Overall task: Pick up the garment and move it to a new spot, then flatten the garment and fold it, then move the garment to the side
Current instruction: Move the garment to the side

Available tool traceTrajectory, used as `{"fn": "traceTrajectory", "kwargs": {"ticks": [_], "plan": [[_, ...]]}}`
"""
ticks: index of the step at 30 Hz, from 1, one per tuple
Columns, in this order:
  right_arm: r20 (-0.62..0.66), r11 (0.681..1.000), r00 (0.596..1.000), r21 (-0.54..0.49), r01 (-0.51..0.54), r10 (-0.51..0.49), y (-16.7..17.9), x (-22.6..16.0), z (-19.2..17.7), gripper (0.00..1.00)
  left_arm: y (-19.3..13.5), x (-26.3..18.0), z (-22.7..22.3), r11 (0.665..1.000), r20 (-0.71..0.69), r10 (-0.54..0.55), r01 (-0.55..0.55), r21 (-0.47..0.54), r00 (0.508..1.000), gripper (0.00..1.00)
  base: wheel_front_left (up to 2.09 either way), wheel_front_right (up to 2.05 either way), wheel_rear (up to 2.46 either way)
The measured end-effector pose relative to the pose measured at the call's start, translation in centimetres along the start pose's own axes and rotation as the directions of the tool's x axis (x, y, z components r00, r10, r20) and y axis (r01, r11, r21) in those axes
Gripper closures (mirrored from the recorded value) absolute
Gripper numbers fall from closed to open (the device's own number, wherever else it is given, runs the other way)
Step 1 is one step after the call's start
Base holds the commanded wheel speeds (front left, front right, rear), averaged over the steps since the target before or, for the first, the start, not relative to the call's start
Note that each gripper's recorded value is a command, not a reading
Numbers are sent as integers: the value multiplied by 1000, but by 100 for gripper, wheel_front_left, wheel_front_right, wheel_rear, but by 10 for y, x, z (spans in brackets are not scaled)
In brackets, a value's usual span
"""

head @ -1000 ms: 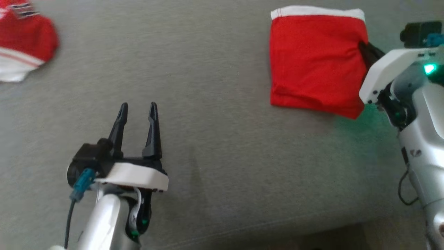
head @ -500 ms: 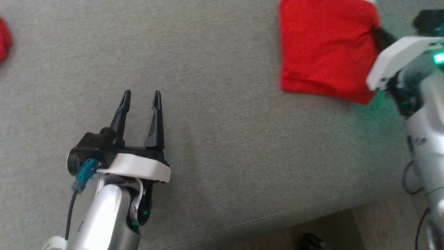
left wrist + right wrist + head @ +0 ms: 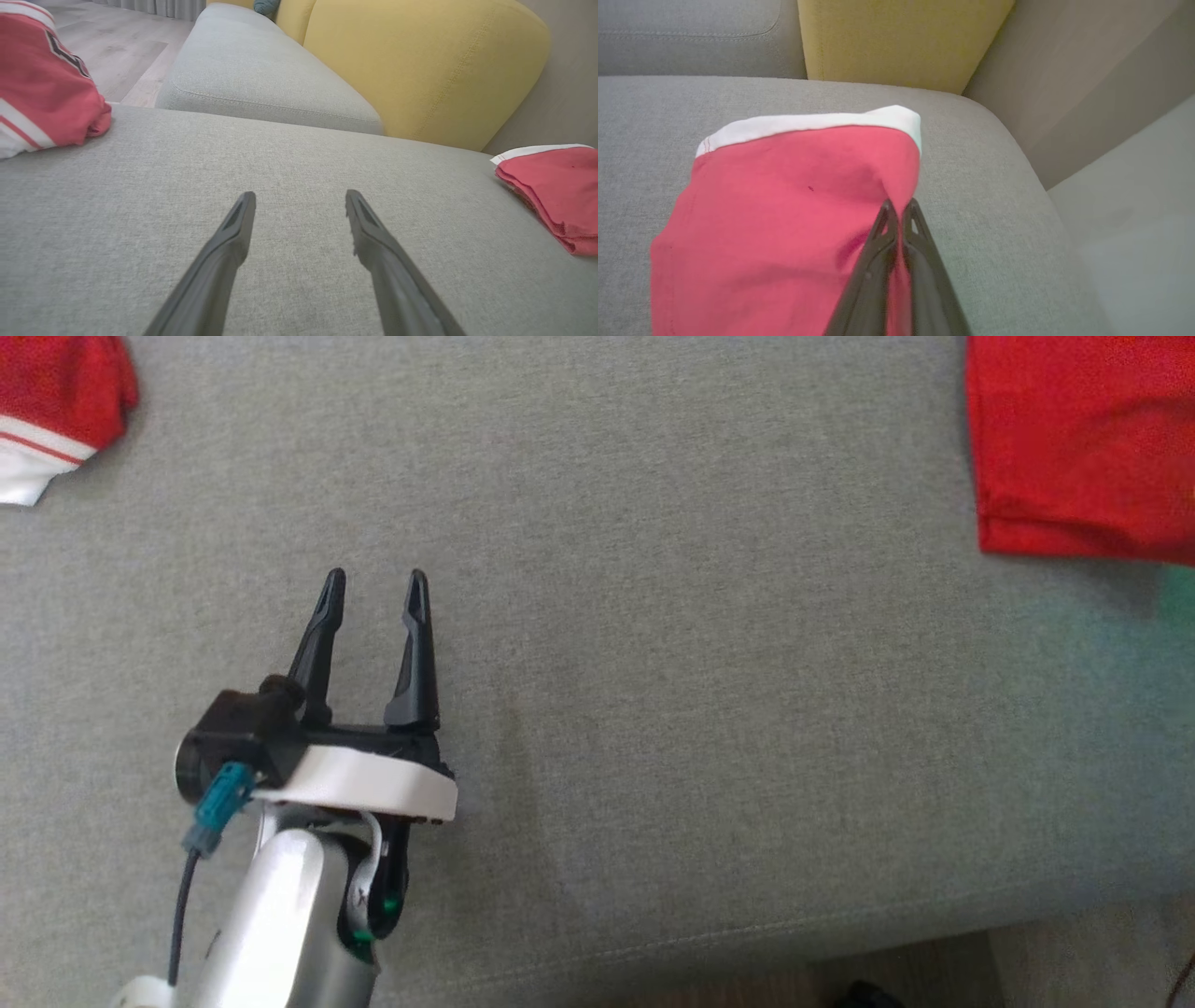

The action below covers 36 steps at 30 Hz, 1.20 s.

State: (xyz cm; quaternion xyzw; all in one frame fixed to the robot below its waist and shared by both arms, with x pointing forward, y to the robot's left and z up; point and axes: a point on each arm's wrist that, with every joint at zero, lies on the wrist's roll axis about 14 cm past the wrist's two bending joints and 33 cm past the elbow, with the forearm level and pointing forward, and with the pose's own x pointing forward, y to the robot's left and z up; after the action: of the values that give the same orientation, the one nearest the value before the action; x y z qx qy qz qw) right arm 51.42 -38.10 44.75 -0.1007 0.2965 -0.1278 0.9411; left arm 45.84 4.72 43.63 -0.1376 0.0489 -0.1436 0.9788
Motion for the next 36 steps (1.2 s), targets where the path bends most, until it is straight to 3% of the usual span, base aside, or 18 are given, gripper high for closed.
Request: {"fn": "traceTrajectory", "kwargs": {"ticks": [5,16,17,18,19,27,36], "plan": [[4,995,1000,-98,16,-15,0,5,8,100,3,-1,0,1000,0,9,-9,0,1000,0,0,0,0],[19,976,996,-197,91,-90,-18,5,18,100,5,-2,-3,1000,-5,18,-18,-3,1000,0,0,0,0],[26,974,995,-202,101,-98,-20,5,20,76,5,-2,-4,1000,-8,19,-19,-3,1000,0,0,0,0],[35,972,994,-208,109,-104,-21,5,21,45,5,-2,-5,1000,-10,19,-19,-4,1000,0,0,0,0],[43,971,993,-211,114,-108,-21,5,23,0,5,-2,-5,1000,-12,19,-19,-5,1000,0,0,0,0],[136,974,989,-212,84,-56,12,10,37,0,7,-2,-9,1000,-21,21,-21,-6,1000,0,0,0,0],[202,960,977,-256,114,-62,12,6,51,0,10,-5,-3,1000,-9,29,-29,1,1000,0,0,0,0]]}}
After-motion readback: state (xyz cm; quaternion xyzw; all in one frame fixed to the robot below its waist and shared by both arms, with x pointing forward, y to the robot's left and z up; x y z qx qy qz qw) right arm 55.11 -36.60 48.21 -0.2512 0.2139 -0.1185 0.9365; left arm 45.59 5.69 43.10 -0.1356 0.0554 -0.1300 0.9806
